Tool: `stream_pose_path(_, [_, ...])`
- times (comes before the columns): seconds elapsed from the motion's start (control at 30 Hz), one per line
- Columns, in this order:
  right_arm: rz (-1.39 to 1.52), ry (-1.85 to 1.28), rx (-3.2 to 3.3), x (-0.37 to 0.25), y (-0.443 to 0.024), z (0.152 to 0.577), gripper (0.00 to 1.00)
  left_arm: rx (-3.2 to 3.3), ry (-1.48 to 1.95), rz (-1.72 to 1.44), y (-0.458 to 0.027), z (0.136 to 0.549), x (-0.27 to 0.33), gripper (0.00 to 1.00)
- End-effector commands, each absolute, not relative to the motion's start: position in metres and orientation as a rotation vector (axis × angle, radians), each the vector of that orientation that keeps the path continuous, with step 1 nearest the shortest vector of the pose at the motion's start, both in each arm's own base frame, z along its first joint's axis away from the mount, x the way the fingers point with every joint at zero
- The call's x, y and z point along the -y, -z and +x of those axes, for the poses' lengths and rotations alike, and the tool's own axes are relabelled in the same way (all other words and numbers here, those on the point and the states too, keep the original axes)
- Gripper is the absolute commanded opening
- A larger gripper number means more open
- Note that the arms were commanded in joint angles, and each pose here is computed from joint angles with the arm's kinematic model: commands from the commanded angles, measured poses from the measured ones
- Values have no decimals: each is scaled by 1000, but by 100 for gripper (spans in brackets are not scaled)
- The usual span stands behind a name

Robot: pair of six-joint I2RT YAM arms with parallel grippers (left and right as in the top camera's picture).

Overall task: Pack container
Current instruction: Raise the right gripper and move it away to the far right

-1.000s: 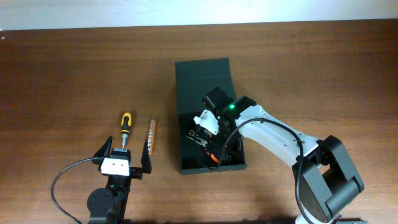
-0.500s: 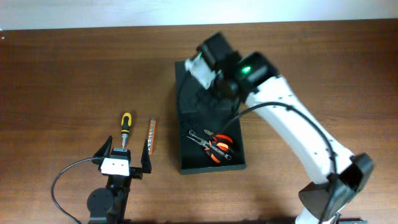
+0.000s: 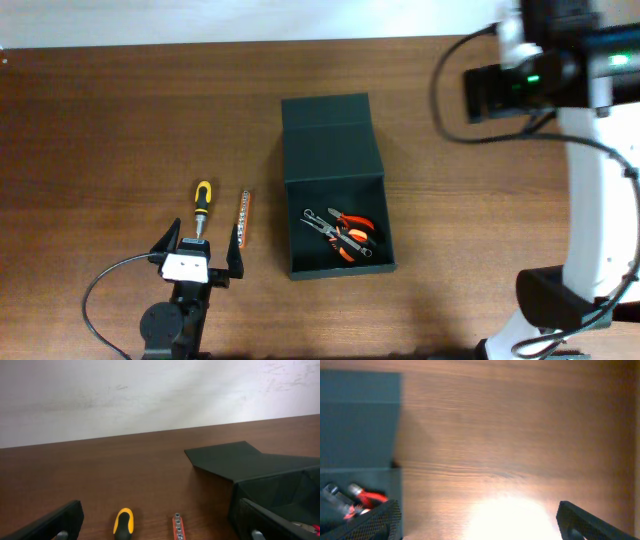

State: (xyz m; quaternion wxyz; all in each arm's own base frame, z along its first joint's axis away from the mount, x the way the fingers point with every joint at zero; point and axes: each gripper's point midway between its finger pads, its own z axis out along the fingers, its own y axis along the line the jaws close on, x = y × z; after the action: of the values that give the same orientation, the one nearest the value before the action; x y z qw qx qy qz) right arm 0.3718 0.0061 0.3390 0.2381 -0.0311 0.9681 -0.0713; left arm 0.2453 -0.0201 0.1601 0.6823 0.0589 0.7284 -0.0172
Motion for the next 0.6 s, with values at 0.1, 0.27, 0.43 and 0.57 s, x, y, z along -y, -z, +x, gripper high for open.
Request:
stream_pose_path(0.1, [260,242,-2633,69,-346,358,99,-1634,31,144,-159,245,20,99])
stream_pose_path(0.27, [386,228,-2708,98,-323,345,99,-1634,31,144,-159,245,20,99])
stream_pose_path(0.43, [476,195,-2840,113,-277,335,99,-1635,18,132,-159,245,17,99])
stream_pose_path(0.57, [491,190,-2875,118,-244,343,99,-1636,19,132,-159,245,17,99])
